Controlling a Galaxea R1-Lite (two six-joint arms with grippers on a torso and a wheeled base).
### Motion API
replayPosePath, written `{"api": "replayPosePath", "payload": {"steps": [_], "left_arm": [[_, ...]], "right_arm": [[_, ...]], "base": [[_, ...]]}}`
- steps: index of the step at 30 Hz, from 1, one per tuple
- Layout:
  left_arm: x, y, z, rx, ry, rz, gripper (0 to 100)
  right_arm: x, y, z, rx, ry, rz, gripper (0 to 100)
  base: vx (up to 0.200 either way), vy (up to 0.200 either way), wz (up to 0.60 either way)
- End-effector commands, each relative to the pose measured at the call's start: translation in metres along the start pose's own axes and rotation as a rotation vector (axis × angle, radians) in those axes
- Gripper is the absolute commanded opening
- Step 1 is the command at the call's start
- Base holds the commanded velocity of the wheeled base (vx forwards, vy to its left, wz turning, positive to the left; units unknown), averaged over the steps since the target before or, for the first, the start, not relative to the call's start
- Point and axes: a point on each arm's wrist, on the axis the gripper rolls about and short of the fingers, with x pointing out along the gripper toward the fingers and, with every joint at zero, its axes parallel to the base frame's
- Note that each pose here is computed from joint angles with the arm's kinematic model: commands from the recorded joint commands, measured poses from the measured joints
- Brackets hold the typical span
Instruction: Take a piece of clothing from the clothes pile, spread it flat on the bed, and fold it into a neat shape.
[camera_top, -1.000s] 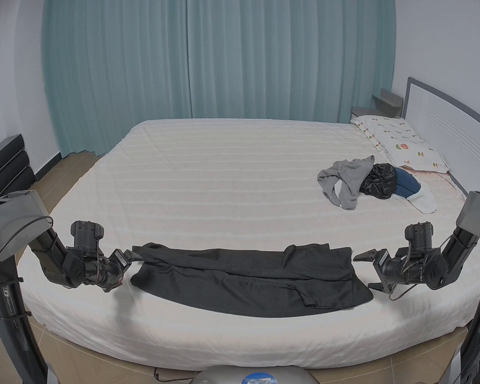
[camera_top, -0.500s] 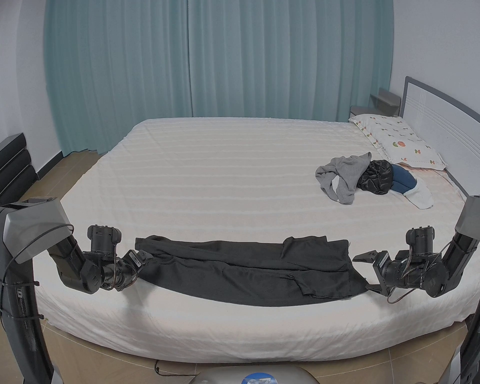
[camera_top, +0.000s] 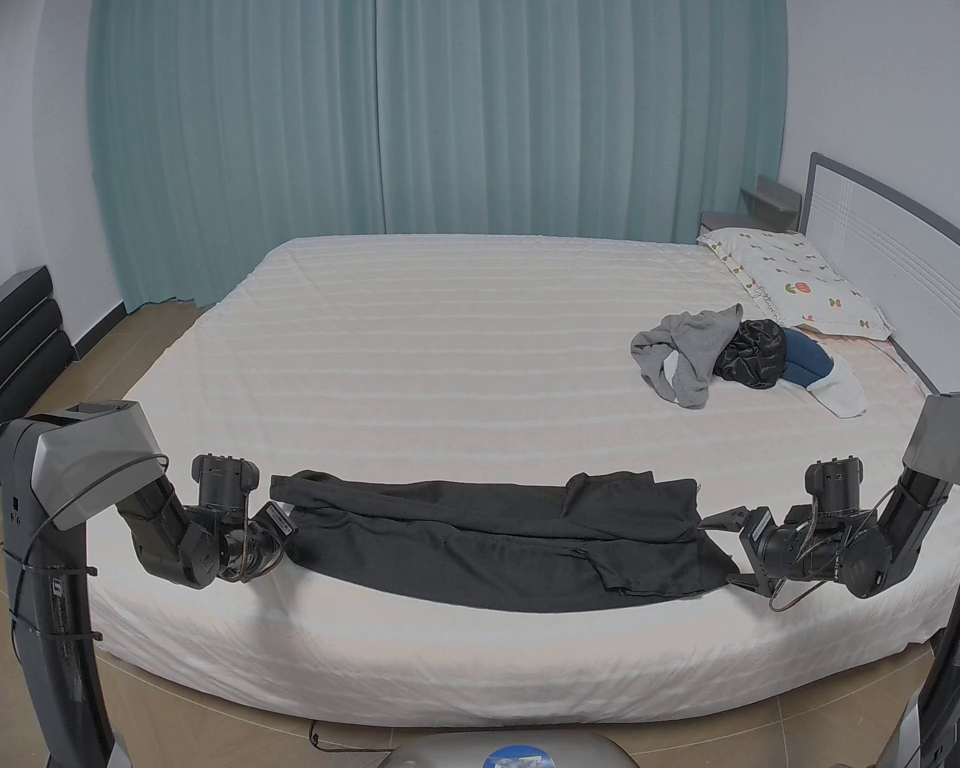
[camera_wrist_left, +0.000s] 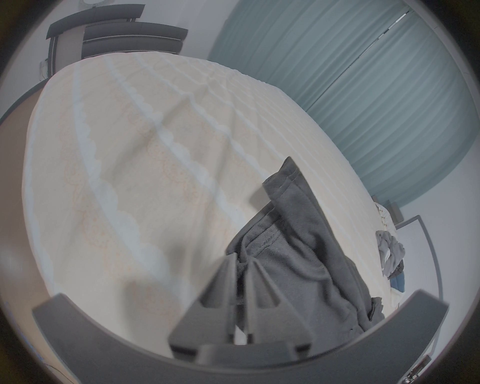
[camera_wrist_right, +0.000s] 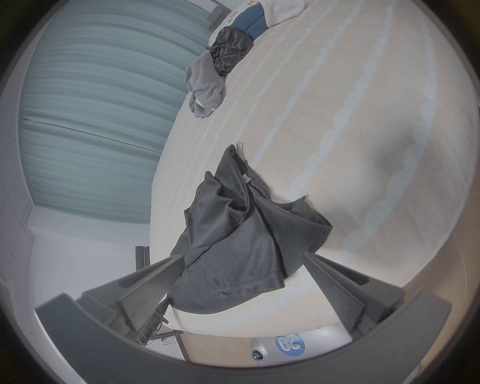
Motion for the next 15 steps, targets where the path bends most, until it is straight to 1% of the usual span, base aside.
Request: {"api": "replayPosePath", "payload": {"steps": [1, 5, 7, 9, 15], "left_arm": [[-0.001, 0.004, -0.006, 0.008, 0.013, 0.025, 0], [-0.008, 0.013, -0.010, 0.009, 0.032, 0.053, 0], [-0.012, 0.014, -0.009, 0.008, 0.029, 0.054, 0], [-0.025, 0.016, -0.007, 0.012, 0.024, 0.056, 0], [-0.040, 0.020, -0.004, 0.005, 0.017, 0.063, 0]], "right_arm": [[0.001, -0.002, -0.002, 0.002, 0.007, -0.008, 100], [0.000, -0.003, -0.002, 0.003, 0.007, -0.013, 100], [0.000, -0.003, -0.002, 0.003, 0.007, -0.013, 100], [-0.001, -0.005, -0.004, 0.004, 0.012, -0.020, 100], [-0.003, -0.006, -0.006, 0.005, 0.014, -0.024, 100]], "base": [[0.000, 0.000, 0.00], [0.000, 0.000, 0.00], [0.000, 0.000, 0.00], [0.000, 0.000, 0.00], [0.000, 0.000, 0.00]]}}
